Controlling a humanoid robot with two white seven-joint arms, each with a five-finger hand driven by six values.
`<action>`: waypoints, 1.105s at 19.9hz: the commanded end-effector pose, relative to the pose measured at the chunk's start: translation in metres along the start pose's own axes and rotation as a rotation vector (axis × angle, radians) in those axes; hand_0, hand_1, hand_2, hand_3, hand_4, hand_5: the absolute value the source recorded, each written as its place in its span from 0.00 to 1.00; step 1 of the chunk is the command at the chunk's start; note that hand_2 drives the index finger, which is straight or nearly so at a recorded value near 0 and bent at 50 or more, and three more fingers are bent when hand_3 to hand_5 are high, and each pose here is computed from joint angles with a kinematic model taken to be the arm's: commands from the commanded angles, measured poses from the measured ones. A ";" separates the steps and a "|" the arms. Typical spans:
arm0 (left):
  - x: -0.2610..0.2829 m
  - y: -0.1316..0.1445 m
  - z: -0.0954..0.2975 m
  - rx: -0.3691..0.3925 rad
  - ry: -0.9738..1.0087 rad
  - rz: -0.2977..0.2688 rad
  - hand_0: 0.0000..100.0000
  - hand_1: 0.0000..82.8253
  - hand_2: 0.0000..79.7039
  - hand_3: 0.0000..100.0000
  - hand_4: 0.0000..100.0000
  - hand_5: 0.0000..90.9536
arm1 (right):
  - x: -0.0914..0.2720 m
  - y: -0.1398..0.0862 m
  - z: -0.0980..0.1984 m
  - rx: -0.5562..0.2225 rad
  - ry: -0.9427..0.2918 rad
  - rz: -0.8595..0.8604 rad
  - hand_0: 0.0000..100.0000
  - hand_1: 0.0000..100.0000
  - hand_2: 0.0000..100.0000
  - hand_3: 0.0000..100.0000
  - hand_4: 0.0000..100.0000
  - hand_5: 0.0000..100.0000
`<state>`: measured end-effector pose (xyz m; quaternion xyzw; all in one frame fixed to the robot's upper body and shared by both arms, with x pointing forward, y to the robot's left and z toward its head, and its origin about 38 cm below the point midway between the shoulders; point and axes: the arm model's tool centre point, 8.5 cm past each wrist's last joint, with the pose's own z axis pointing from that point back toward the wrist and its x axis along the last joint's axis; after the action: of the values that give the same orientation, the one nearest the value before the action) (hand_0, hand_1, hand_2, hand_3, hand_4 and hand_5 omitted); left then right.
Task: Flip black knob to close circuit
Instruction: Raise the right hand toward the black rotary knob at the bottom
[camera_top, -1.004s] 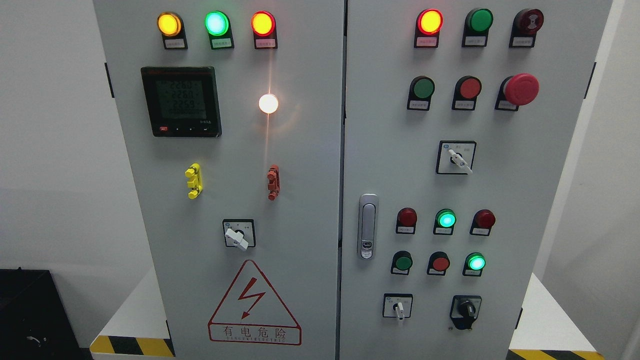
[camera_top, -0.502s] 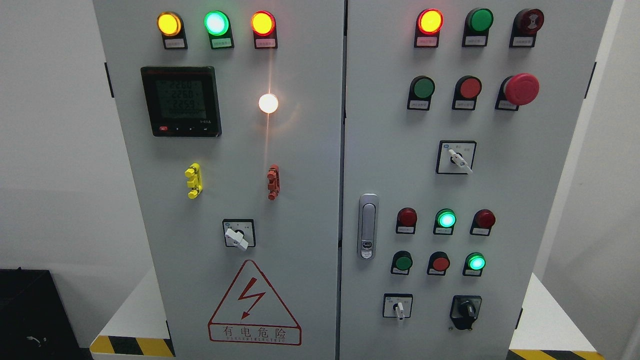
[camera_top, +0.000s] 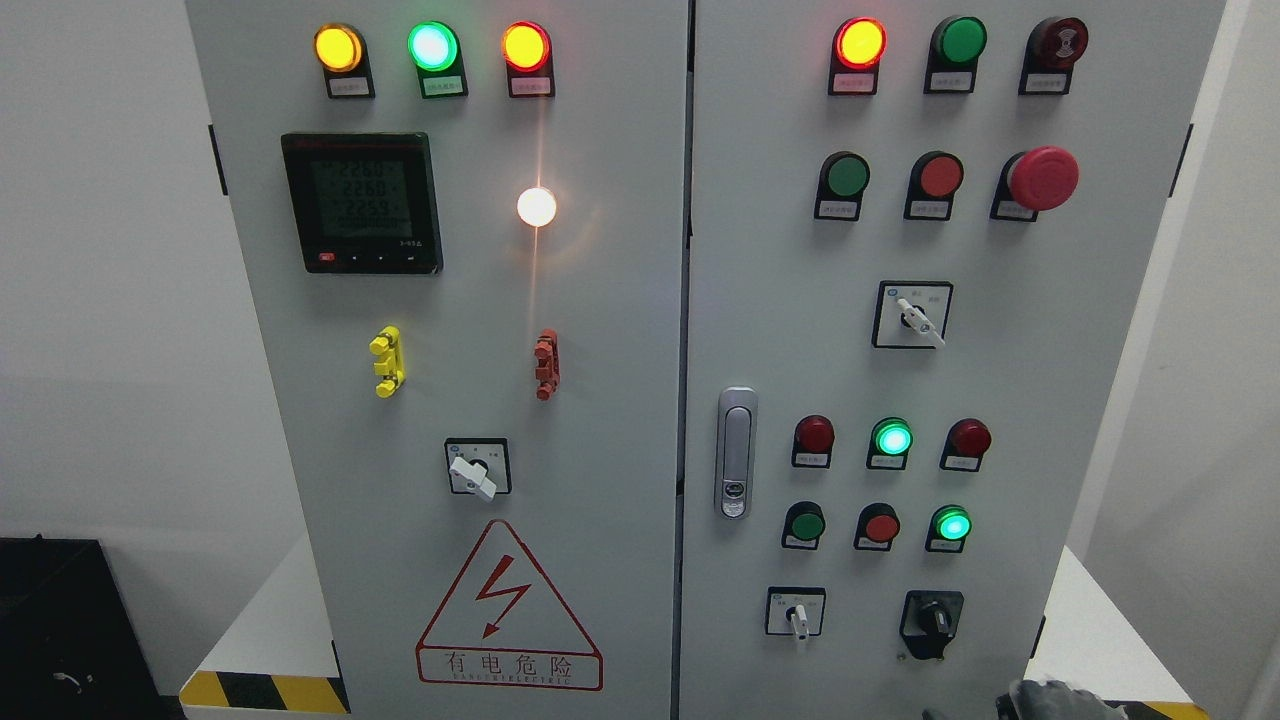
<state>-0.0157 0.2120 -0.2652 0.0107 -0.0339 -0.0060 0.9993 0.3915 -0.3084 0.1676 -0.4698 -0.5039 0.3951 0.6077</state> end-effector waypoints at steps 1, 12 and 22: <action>0.000 0.000 0.000 0.001 0.000 0.000 0.12 0.67 0.00 0.00 0.00 0.00 | 0.009 -0.011 -0.004 -0.030 0.007 0.011 0.00 0.00 0.94 1.00 1.00 1.00; 0.000 0.000 0.000 0.001 0.000 0.000 0.12 0.67 0.00 0.00 0.00 0.00 | 0.026 -0.014 -0.013 -0.028 0.011 -0.021 0.00 0.00 0.94 1.00 0.99 1.00; 0.000 0.000 0.000 0.001 0.000 0.000 0.12 0.67 0.00 0.00 0.00 0.00 | 0.024 -0.014 -0.024 -0.007 0.040 -0.030 0.00 0.00 0.94 1.00 0.99 1.00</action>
<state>-0.0156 0.2120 -0.2652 0.0107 -0.0339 -0.0061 0.9993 0.4130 -0.2969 0.1883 -0.4766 -0.5019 0.3723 0.6184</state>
